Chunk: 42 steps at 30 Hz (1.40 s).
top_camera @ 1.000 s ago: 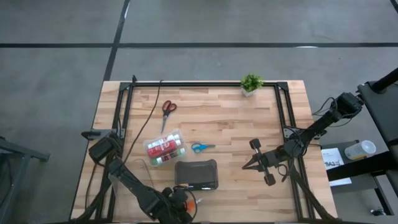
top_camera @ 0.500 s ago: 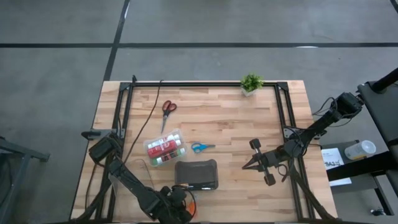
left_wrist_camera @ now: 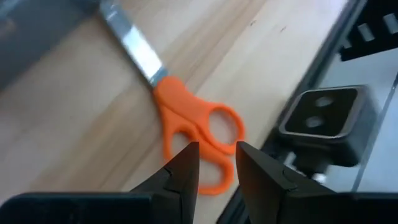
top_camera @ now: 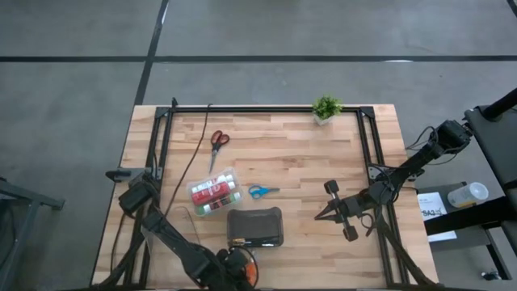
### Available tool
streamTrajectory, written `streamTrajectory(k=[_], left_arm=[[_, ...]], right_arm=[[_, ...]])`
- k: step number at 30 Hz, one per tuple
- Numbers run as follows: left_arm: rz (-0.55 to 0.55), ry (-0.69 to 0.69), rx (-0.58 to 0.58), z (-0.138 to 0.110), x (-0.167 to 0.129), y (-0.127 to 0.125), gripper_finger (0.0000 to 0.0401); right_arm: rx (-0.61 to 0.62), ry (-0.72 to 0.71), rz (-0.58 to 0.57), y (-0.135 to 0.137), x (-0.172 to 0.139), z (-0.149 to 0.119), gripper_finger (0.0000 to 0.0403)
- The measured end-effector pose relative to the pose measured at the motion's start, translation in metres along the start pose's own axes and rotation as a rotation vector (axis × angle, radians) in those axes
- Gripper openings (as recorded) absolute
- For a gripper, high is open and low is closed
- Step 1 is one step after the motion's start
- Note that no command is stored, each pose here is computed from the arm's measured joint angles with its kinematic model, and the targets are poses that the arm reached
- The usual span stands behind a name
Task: Pick & Place Paint Supplies
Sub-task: Put the orange scissors into the bottom transparent bin
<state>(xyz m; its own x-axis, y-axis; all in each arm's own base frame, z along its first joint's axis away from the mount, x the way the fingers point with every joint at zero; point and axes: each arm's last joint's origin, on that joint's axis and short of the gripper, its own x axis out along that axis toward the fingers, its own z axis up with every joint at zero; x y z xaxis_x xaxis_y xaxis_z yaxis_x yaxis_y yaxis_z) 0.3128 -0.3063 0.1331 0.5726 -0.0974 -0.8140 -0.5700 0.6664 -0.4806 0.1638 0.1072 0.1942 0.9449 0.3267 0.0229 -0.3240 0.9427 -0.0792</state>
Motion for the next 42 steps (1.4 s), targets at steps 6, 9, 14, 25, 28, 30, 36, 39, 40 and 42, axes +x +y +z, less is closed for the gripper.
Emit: streamTrajectory(k=[6, 9, 14, 25, 28, 30, 36, 39, 40, 42], left_arm=[[0.014, 0.029, -0.005, -0.003, 0.005, 0.003, 0.0113], [0.049, 0.032, 0.008, -0.003, 0.005, 0.006, 0.0113], [0.122, 0.091, 0.019, 0.001, 0.003, 0.013, 0.0113], [0.304, 0.109, 0.069, 0.008, -0.015, 0.028, 0.0113], [0.305, 0.106, 0.068, 0.008, -0.015, 0.028, 0.0113], [0.304, 0.106, 0.068, 0.008, -0.015, 0.028, 0.0113], [0.278, 0.100, 0.063, 0.008, -0.014, 0.025, 0.0113], [0.264, 0.086, 0.062, 0.009, -0.017, 0.023, 0.0113], [0.259, 0.084, 0.061, 0.009, -0.018, 0.023, 0.0113], [0.250, 0.081, 0.058, 0.010, -0.021, 0.021, 0.0113]], right_arm=[[0.000, 0.001, 0.000, 0.000, 0.000, 0.000, 0.0008], [0.000, 0.000, 0.000, 0.000, 0.000, 0.000, 0.0008], [0.000, 0.000, 0.000, 0.000, 0.000, 0.000, 0.0008], [0.000, 0.001, -0.001, 0.000, 0.000, 0.000, 0.0008], [0.000, 0.000, -0.001, 0.000, 0.000, 0.000, 0.0008], [0.000, 0.000, -0.001, 0.000, 0.000, 0.000, 0.0008], [0.000, 0.000, -0.001, 0.000, 0.000, 0.000, 0.0008], [0.000, 0.000, -0.001, 0.000, 0.000, 0.000, 0.0008], [0.000, 0.000, -0.001, 0.000, 0.000, 0.000, 0.0008], [0.000, 0.000, -0.001, 0.000, 0.000, 0.000, 0.0008]])
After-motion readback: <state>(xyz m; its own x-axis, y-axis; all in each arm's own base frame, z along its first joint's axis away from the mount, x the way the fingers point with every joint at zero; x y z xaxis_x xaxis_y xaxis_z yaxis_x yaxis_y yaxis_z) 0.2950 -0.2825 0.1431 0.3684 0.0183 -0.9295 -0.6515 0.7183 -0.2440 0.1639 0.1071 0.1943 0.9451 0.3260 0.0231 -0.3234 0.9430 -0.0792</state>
